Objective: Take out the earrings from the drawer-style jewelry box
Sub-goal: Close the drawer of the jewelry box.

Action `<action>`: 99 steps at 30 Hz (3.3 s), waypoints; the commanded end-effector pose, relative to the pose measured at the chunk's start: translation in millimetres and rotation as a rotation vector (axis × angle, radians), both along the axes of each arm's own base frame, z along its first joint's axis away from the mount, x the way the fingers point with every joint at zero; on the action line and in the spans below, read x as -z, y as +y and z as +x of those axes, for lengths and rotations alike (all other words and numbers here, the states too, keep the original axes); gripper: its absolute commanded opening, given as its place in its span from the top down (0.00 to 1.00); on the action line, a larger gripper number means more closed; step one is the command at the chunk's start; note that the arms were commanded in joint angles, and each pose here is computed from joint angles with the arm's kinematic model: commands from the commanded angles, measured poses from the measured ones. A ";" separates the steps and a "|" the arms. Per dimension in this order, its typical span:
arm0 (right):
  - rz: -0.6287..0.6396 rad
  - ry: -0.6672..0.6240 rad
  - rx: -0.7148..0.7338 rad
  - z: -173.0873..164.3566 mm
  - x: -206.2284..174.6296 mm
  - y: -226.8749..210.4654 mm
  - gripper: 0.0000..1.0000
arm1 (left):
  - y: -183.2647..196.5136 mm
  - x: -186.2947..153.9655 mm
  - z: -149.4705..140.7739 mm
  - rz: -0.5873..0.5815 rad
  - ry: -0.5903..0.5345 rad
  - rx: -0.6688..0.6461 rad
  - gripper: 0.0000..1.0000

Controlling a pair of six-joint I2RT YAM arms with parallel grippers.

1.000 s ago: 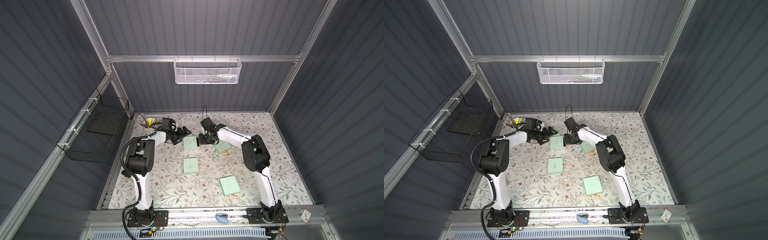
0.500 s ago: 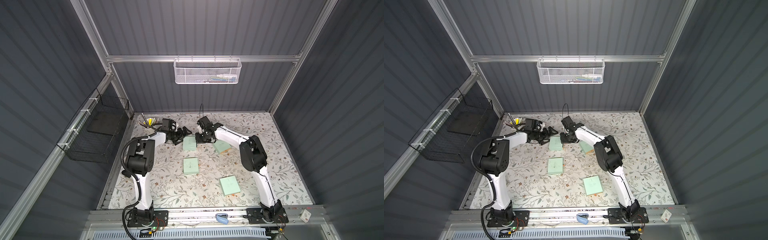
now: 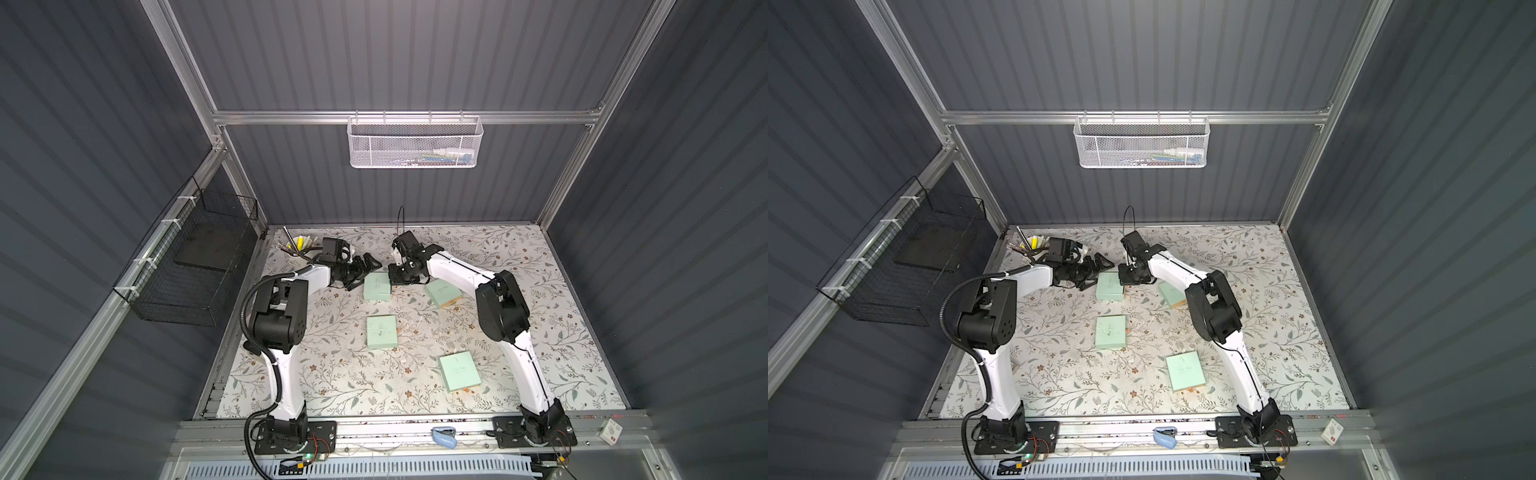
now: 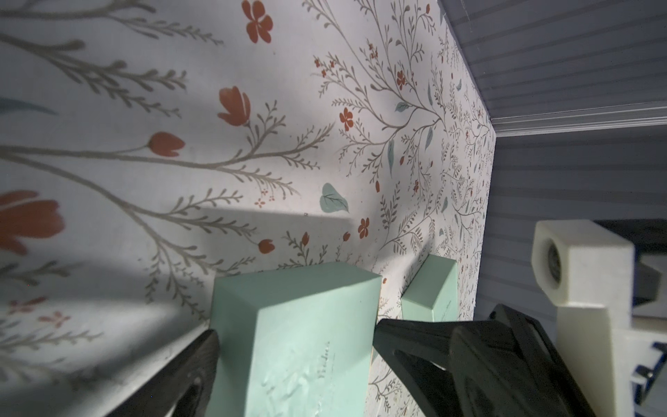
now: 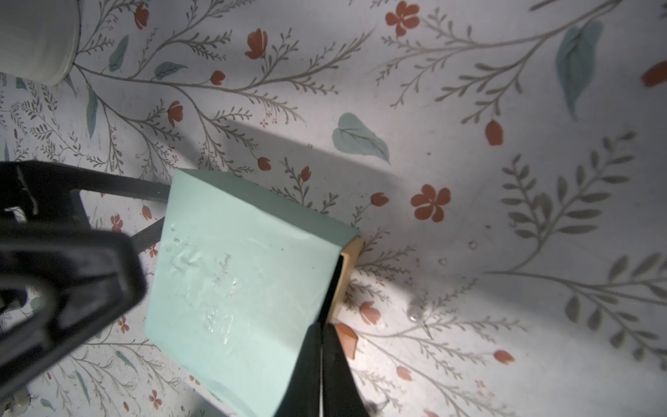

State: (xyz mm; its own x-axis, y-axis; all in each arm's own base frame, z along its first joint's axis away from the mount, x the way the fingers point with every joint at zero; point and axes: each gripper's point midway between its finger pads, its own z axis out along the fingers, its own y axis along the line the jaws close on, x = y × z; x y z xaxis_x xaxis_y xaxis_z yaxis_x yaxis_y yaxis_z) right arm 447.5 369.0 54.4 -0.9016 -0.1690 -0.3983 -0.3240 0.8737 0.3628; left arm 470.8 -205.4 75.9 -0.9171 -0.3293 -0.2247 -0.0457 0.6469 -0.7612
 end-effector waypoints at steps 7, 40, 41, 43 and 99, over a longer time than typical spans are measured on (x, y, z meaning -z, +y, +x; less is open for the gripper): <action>0.031 -0.017 -0.011 -4.7 -11.0 9.6 0.88 | 7.5 -14.2 -10.7 0.043 -0.012 -0.016 0.00; 0.014 0.019 0.039 -7.7 10.4 -6.6 0.99 | 3.6 -6.4 -10.7 0.006 0.004 -0.003 0.00; 0.018 0.020 0.038 -6.8 10.7 -5.2 0.99 | 3.5 -5.5 -10.9 0.005 0.006 -0.002 0.00; 0.023 0.028 0.036 -5.6 13.0 -2.5 0.99 | 2.8 -5.0 -11.1 0.001 0.008 0.001 0.00; 0.044 -0.166 0.172 -12.8 -95.8 -81.7 0.82 | 21.2 -68.3 -40.5 0.054 -0.104 -0.084 0.00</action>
State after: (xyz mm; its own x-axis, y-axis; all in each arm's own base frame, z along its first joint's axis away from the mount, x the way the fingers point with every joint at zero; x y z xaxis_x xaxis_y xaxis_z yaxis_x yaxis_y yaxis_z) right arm 434.2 314.3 143.2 -0.8518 -0.0177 -0.5235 -0.2523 0.8897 0.3805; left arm 442.9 -185.1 134.7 -0.8584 -0.4018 -0.3190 -0.0360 0.6674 -0.7438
